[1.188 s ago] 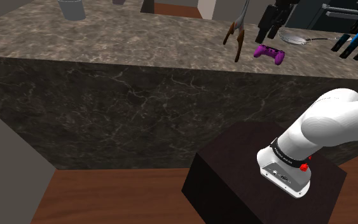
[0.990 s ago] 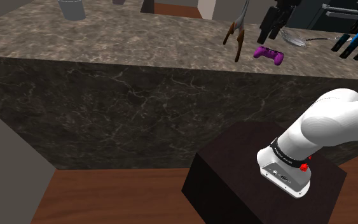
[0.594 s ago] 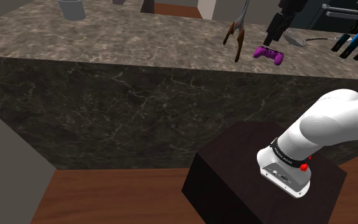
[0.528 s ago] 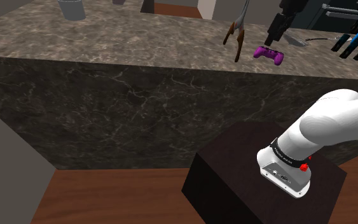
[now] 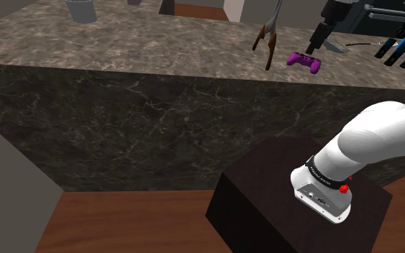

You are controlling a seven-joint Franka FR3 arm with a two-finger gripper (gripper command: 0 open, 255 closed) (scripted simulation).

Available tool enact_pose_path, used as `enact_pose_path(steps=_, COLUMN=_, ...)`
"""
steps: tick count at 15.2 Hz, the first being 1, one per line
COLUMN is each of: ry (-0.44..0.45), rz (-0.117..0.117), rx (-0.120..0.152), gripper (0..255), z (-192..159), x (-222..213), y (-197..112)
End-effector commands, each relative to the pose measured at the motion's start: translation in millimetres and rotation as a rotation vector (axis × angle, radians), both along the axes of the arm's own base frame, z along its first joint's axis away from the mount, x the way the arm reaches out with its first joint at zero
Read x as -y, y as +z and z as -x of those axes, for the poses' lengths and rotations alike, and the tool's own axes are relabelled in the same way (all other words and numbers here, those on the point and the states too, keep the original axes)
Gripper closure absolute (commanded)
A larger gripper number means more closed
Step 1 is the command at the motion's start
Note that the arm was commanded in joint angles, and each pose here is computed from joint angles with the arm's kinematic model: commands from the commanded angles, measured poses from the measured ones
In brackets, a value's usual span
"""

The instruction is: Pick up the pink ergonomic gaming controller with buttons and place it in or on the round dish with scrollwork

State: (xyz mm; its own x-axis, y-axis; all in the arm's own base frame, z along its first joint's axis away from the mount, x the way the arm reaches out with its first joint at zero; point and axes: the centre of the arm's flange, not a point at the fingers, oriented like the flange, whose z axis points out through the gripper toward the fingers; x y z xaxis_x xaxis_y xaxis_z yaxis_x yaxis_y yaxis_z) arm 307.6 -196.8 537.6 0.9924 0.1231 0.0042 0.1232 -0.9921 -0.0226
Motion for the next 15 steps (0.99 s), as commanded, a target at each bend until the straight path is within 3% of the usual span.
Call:
enact_pose_path(steps=1, ry=0.003, rz=0.001, rx=0.001, gripper=0, z=0, x=5, y=-9)
enact_pose_path(steps=7, ry=0.003, rz=0.001, rx=0.001, gripper=0, z=0, x=4, y=-38)
enact_pose_path(steps=14, ry=0.003, rz=0.001, rx=0.001, gripper=0, z=0, x=4, y=-38)
enact_pose_path(steps=15, ry=0.003, rz=0.001, rx=0.001, gripper=255, z=0, x=4, y=-38)
